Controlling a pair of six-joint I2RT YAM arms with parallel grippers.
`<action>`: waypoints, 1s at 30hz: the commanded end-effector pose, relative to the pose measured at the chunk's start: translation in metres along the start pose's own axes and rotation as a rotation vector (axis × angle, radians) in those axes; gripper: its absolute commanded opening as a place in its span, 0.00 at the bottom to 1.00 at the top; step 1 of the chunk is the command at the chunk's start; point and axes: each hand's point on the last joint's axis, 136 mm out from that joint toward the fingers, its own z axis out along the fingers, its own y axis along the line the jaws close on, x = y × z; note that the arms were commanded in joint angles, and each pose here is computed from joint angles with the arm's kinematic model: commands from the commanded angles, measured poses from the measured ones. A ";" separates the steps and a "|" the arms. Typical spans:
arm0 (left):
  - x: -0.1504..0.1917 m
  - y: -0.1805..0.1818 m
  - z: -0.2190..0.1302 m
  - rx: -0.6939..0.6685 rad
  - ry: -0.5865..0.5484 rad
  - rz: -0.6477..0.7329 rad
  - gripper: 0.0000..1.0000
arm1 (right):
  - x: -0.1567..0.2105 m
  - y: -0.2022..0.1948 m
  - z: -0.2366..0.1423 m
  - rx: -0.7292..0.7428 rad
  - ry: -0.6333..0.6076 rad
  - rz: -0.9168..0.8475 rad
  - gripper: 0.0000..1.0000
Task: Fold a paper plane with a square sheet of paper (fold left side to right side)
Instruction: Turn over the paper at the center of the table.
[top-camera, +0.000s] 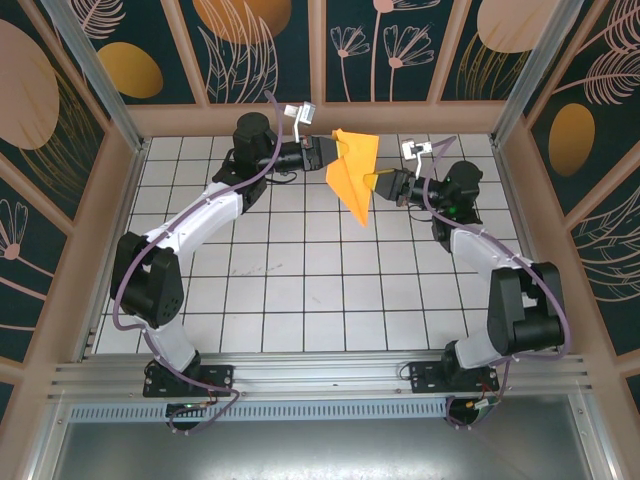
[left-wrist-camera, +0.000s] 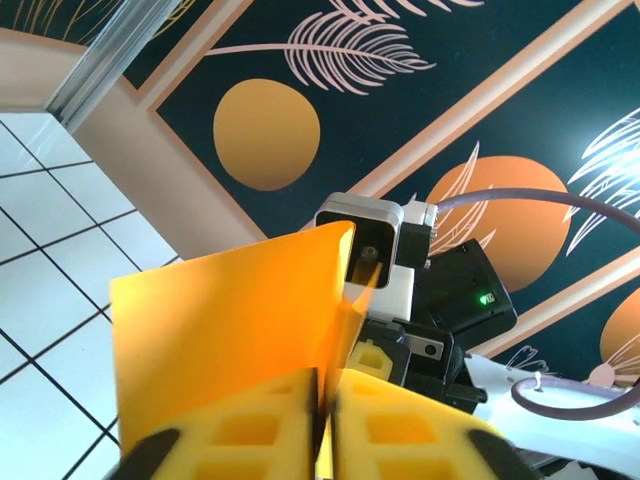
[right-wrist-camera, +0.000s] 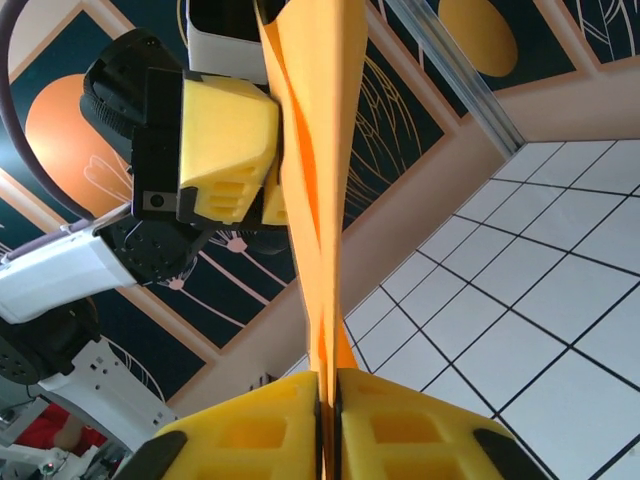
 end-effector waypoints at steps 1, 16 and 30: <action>0.002 0.004 -0.002 -0.040 0.003 0.024 0.27 | -0.010 0.011 0.000 0.018 0.006 -0.086 0.10; -0.020 0.025 -0.140 -0.740 -0.351 0.281 0.66 | 0.013 -0.062 -0.035 1.118 0.282 -0.342 0.05; -0.002 0.015 -0.192 -0.870 -0.472 0.297 0.66 | 0.092 -0.111 -0.033 1.764 0.896 -0.659 0.03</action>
